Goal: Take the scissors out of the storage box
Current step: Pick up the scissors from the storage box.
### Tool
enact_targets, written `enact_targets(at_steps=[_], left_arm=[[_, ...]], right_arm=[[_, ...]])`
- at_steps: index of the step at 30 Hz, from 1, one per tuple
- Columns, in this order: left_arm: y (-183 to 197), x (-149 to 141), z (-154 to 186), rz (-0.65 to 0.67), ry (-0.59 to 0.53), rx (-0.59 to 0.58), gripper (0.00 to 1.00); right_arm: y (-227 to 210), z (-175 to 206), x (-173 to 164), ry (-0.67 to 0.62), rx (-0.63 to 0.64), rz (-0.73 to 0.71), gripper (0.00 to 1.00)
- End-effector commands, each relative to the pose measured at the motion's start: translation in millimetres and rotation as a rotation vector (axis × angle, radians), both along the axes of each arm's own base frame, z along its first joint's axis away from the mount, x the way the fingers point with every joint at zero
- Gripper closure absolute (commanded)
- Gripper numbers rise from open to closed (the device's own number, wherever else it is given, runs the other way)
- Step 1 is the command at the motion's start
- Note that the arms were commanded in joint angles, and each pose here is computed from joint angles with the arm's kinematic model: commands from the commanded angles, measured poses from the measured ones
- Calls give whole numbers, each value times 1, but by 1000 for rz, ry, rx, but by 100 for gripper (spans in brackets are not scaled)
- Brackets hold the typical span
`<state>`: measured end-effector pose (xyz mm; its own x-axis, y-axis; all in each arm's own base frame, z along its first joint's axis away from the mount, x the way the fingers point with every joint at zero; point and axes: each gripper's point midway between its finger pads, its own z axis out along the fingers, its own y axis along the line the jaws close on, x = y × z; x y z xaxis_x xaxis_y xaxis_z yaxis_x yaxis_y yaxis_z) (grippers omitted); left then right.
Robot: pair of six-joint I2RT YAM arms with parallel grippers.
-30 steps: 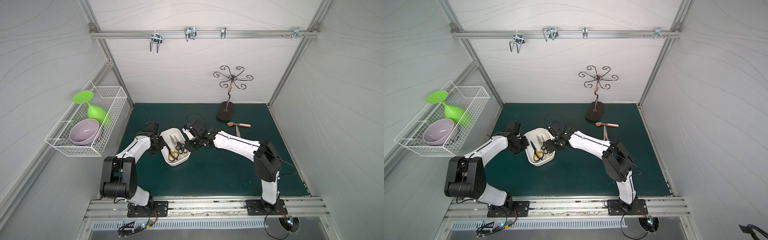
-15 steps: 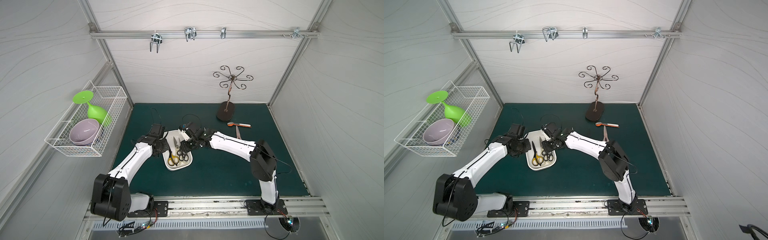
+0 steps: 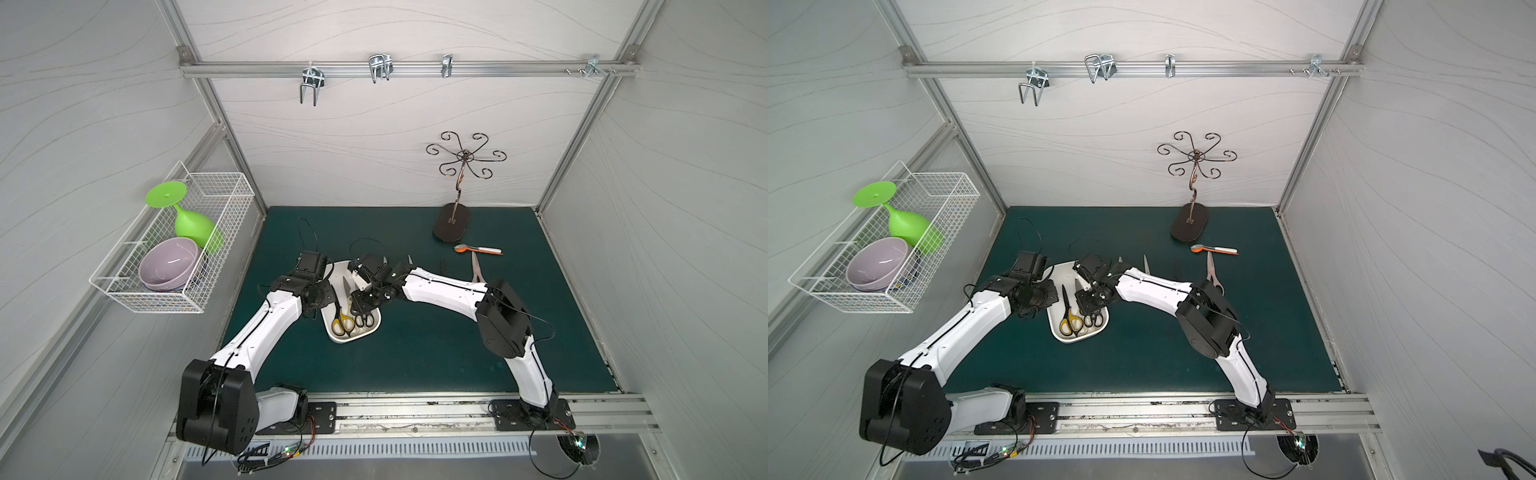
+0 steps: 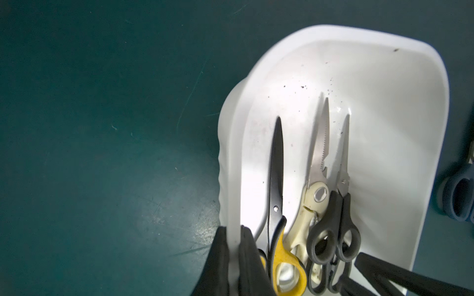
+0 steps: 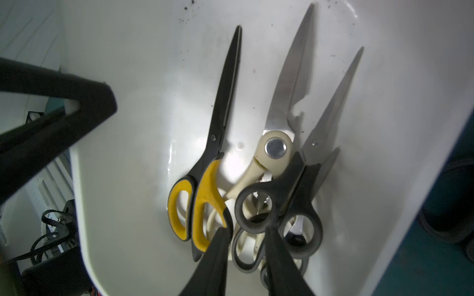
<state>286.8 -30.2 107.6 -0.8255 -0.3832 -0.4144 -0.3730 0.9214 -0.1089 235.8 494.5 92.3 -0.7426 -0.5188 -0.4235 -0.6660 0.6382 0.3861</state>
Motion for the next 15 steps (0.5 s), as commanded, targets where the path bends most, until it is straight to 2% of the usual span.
enact_targets(at_steps=[1,15], left_arm=[[-3,9,5,4,-36,-5,100],[-2,9,5,5,-30,-2,100]], right_arm=[[3,-12,-13,52,-34,19,70],[6,-33,-9,38,-125,13,70]])
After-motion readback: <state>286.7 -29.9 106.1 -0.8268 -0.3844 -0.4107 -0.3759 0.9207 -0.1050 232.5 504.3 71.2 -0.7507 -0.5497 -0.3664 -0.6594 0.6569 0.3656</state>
